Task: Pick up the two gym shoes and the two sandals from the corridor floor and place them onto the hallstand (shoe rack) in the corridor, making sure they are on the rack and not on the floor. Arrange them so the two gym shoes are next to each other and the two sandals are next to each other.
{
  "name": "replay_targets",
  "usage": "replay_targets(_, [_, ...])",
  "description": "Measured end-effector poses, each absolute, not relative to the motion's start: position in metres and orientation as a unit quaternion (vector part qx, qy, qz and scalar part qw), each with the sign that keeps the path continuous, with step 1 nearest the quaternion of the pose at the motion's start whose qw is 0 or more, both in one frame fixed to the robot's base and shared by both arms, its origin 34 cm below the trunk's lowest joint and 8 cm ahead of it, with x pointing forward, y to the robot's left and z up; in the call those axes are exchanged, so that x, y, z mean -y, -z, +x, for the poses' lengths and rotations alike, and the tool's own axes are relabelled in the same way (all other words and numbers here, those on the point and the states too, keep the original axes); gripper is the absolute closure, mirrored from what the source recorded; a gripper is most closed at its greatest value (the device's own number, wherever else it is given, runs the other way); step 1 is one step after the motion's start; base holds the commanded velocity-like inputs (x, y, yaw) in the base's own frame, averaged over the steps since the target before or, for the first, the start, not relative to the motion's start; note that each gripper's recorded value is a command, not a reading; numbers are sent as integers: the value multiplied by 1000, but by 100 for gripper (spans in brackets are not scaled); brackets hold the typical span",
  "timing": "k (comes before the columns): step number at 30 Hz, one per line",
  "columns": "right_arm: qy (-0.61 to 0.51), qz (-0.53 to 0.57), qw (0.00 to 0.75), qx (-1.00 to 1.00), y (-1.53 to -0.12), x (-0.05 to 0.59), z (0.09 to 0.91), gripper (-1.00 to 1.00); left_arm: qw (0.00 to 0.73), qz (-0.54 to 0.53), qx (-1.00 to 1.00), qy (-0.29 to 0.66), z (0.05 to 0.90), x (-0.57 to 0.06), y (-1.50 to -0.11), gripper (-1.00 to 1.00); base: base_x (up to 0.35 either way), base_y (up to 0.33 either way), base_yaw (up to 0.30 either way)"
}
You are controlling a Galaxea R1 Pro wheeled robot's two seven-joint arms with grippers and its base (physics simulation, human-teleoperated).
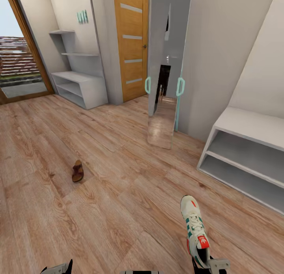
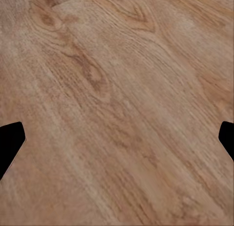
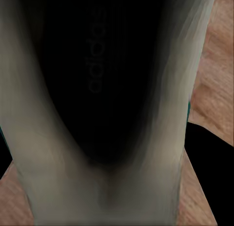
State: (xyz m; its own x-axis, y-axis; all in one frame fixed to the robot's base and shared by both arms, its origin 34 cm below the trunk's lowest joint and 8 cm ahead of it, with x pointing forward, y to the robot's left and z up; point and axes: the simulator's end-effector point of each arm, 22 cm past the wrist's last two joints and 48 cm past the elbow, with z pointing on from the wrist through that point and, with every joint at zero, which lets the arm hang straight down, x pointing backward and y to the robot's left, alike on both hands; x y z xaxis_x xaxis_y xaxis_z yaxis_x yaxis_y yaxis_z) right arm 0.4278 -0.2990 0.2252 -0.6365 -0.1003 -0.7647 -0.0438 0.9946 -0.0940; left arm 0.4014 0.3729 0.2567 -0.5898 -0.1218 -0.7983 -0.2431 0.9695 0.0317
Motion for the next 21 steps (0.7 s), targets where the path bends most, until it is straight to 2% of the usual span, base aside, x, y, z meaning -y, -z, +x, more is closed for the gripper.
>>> replay_targets(21, [32,-43,425,-904,-225,298,428,100,442,-103,-889,-67,402,-373,-257,-100,339,0,11])
